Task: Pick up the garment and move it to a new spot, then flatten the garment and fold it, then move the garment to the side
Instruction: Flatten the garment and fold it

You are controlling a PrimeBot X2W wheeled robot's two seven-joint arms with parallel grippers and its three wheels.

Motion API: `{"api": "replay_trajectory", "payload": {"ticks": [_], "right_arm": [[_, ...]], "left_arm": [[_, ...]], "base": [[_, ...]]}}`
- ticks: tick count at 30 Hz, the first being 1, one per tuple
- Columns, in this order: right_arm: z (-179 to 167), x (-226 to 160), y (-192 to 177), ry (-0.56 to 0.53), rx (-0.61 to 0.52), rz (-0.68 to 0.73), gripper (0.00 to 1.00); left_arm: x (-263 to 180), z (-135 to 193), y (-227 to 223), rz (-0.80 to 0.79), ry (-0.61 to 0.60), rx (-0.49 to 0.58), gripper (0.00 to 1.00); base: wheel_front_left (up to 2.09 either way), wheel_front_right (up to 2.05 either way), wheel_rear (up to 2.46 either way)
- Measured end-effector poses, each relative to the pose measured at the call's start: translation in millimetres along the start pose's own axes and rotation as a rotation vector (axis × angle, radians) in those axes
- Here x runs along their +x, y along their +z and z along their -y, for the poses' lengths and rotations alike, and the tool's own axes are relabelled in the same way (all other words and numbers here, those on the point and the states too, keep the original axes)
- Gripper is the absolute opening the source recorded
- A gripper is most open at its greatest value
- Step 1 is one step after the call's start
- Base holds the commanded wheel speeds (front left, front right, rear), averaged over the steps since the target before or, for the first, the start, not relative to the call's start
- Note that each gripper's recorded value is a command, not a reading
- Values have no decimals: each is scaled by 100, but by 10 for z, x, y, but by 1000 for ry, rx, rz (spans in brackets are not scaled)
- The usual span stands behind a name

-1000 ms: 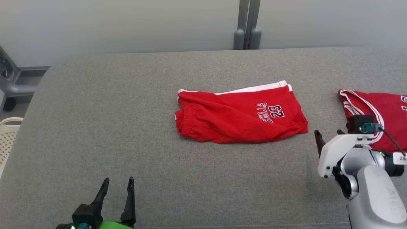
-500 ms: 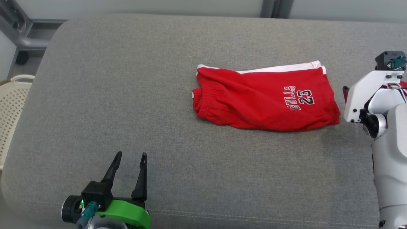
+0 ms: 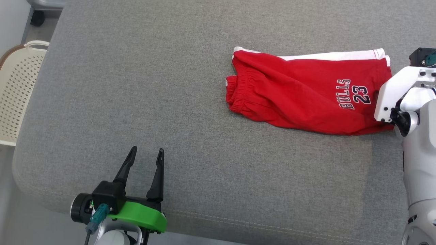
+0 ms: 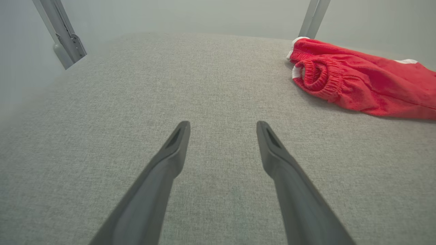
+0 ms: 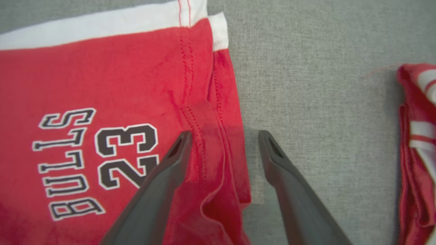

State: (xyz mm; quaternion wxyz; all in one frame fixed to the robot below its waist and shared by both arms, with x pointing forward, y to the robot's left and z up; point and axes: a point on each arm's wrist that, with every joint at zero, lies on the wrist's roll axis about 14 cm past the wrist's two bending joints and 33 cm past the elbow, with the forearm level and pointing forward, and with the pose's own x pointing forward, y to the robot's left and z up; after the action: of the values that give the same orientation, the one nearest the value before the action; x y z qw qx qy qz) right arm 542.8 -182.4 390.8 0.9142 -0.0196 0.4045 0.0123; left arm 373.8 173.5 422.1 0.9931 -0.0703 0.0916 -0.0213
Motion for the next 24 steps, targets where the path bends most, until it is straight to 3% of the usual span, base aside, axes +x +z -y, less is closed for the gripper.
{"api": "replay_trajectory", "payload": {"ticks": [7, 9, 12, 13, 24], "right_arm": [[-48, 108, -116, 11, 48, -73, 100], [-60, 116, -155, 20, 81, -99, 45], [-102, 119, -189, 30, 99, -125, 7], [-116, 117, -188, 33, 102, -127, 0], [-98, 34, -96, 14, 109, -93, 0]], "left_arm": [[-20, -57, -41, -13, 23, -6, 100], [-21, -57, -51, -16, 23, -8, 100], [-23, -53, -64, -19, 25, -12, 100], [-24, -54, -65, -20, 25, -13, 100], [-77, -82, -15, -5, 36, -18, 100]], "base": [[0, 0, 0], [0, 0, 0], [0, 0, 0], [0, 0, 0], [0, 0, 0]]}}
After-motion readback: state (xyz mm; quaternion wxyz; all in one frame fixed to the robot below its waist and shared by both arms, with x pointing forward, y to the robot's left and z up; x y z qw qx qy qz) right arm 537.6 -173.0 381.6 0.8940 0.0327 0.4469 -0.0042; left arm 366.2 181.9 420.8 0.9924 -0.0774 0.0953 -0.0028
